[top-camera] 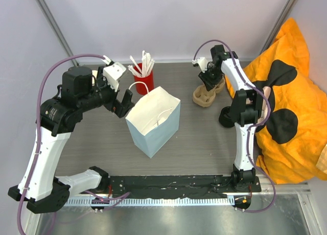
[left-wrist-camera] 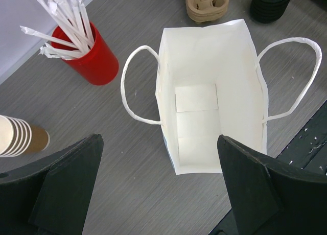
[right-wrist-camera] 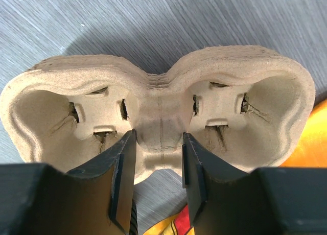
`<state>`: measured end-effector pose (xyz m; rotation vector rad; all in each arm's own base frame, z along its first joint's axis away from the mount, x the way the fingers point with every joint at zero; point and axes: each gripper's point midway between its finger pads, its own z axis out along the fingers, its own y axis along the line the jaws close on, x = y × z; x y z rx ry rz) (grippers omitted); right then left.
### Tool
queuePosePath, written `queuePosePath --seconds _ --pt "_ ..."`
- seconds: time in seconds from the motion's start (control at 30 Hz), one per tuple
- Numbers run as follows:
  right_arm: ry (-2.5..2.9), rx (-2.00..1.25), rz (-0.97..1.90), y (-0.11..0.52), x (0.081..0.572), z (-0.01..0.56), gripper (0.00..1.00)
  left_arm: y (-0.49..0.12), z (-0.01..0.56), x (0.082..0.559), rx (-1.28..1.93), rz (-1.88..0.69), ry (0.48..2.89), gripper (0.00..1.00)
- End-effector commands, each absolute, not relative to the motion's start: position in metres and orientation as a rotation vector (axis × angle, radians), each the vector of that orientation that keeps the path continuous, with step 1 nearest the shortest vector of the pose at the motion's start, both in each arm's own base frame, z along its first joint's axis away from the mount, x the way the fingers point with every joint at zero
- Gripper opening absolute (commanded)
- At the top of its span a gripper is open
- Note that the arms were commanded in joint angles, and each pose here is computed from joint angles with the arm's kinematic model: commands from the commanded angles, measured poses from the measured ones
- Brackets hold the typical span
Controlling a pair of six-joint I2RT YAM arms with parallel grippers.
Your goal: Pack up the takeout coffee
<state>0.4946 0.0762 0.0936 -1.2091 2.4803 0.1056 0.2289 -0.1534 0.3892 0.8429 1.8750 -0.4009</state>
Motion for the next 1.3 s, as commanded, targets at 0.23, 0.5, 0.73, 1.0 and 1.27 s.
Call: queuePosePath --seconds 0.23,0.5,0.73,1.0,1.27 --pt "2.34 -1.157 0.038 0.082 0.5 0.165 0.04 -0.155 0.398 0.226 0.825 -0.426 1.843 1.0" --pt "2.463 -1.192 0.057 0.077 0.488 0.114 0.05 -0.154 0.398 0.225 0.823 -0.427 1.842 1.0" --pt "2.456 -1.154 0.052 0.077 0.493 0.115 0.13 -0.154 0.399 0.225 0.821 -0.428 1.841 1.0" --pt "2.44 -1.114 0.016 0.076 0.502 0.117 0.41 -0.154 0.399 0.225 0.822 -0.43 1.842 1.0" --pt "2.433 -1.047 0.016 0.077 0.507 0.122 0.77 -0.154 0.4 0.225 0.822 -0.428 1.84 1.0"
